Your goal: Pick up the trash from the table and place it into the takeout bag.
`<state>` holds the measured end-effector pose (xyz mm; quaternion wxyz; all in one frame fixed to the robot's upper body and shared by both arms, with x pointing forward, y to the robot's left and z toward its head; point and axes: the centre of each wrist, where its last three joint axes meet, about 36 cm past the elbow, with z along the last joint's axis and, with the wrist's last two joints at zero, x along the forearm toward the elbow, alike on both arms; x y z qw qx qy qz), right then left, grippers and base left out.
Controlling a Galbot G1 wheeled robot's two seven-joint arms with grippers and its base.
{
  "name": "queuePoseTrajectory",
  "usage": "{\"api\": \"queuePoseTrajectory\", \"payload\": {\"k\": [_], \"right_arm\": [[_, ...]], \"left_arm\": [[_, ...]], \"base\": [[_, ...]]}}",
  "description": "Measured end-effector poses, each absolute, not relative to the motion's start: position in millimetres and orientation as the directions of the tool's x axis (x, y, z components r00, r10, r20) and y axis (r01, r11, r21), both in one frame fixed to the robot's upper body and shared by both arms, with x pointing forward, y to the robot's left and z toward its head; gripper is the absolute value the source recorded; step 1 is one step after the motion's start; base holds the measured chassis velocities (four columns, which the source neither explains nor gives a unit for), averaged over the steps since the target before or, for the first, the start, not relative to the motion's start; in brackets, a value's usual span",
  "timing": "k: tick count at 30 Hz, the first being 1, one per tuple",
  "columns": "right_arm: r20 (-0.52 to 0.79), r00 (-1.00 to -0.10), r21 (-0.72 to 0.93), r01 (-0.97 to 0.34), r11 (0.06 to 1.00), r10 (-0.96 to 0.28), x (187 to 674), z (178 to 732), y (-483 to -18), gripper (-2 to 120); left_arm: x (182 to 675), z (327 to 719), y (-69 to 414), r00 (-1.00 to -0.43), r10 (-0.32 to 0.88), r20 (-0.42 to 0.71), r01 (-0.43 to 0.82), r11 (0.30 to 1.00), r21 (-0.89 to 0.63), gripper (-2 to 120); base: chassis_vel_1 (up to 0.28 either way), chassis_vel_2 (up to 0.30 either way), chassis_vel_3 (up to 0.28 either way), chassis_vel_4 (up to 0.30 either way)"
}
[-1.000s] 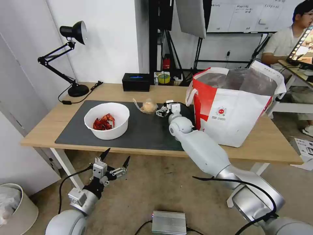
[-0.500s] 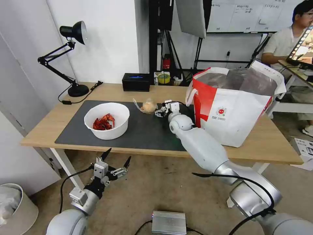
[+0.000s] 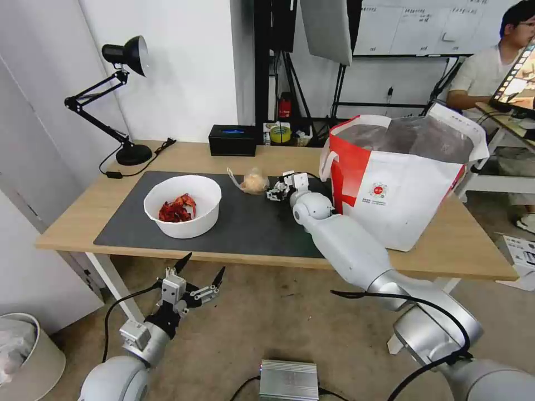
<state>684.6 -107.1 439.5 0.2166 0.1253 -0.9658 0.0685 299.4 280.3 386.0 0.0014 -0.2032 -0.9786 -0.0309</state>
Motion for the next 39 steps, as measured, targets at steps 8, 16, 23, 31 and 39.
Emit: {"api": "queuePoseTrajectory", "payload": {"k": [8, 16, 23, 31, 39], "right_arm": [[0.442, -0.873, -0.088, -0.268, 0.959, -0.203, 685, 439, -109, 100], [0.439, -0.879, -0.094, -0.253, 0.963, -0.188, 687, 441, -115, 100], [0.439, -0.879, -0.088, -0.248, 0.965, -0.186, 685, 440, -116, 100], [0.441, -0.878, -0.083, -0.248, 0.965, -0.188, 684, 441, -116, 100], [0.450, -0.877, -0.088, -0.231, 0.969, -0.168, 691, 441, -126, 100]], "left_arm": [[299, 385, 279, -0.917, 0.398, 0.016, 0.399, 0.915, 0.056, 100], [300, 382, 279, -0.916, 0.402, 0.006, 0.402, 0.914, 0.057, 100], [301, 385, 277, -0.913, 0.407, -0.003, 0.406, 0.912, 0.057, 100], [303, 386, 278, -0.909, 0.417, -0.003, 0.416, 0.907, 0.060, 100], [304, 387, 277, -0.907, 0.421, -0.004, 0.420, 0.906, 0.053, 100]], "base": [[0.000, 0.000, 0.000, 0.000], [0.000, 0.000, 0.000, 0.000], [0.000, 0.000, 0.000, 0.000], [0.000, 0.000, 0.000, 0.000], [0.000, 0.000, 0.000, 0.000]]}}
